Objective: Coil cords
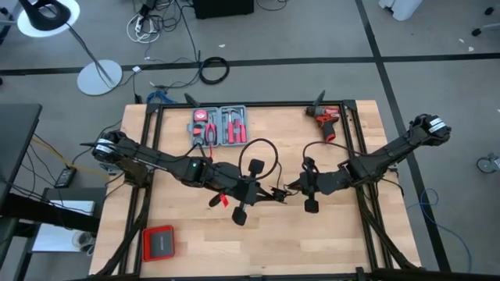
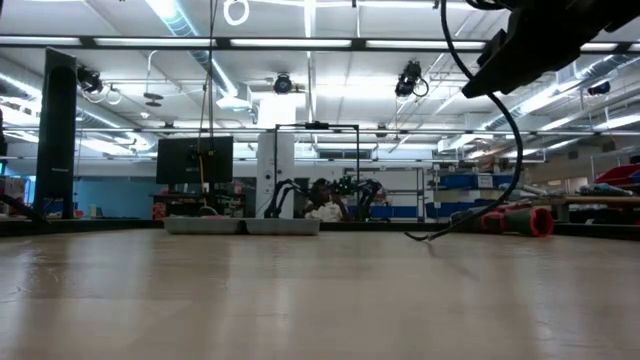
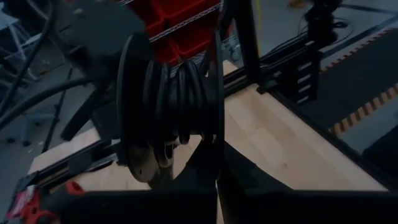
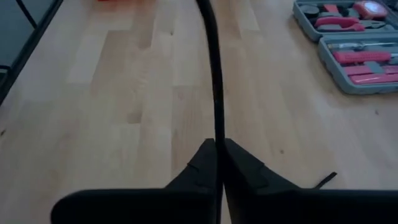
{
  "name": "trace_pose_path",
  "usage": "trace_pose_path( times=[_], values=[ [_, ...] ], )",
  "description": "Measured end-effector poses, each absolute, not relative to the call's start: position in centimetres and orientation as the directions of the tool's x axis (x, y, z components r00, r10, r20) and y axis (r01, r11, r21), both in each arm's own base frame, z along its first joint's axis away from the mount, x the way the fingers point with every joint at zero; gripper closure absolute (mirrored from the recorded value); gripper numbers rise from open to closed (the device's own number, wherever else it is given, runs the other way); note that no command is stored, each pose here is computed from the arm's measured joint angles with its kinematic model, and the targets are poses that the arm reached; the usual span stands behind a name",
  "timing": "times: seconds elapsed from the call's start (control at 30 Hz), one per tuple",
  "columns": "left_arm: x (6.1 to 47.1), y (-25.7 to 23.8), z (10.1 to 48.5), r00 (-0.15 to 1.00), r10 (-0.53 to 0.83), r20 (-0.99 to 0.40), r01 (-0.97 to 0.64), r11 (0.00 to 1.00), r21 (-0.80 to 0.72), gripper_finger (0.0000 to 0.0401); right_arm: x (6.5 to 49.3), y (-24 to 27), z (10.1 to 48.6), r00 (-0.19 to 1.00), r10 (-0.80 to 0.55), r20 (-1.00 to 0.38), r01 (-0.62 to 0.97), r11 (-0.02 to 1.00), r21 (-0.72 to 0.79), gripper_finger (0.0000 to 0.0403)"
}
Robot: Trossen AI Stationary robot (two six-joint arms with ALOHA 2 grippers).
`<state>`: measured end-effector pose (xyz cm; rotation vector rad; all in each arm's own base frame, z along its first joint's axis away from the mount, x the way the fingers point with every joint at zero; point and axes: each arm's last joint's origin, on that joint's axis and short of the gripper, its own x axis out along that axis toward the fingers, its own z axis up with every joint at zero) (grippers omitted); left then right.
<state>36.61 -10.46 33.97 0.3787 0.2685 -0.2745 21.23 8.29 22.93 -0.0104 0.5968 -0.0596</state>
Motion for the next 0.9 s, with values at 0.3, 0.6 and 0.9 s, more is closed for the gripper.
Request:
trace_pose_path(
  times=[0.3, 0.6, 0.9],
  values=[
    [36.5, -10.9, 34.1, 0.868, -0.401, -0.292, 0.482, 0.822, 0.303, 0.0401, 23.5, 7.0, 21.6, 0.864, 0.083, -0.497, -0.054, 0.996, 0.073, 0.0399],
    [36.5, -10.5, 34.1, 0.808, -0.515, -0.287, 0.582, 0.773, 0.250, 0.0401, 26.7, 6.2, 19.2, 0.894, 0.164, -0.418, -0.126, 0.985, 0.118, 0.0399],
    [36.9, -9.7, 33.5, 0.751, -0.592, -0.292, 0.650, 0.741, 0.169, 0.0401, 28.0, 5.7, 21.1, 0.924, 0.176, -0.339, -0.173, 0.984, 0.040, 0.0399]
  ],
)
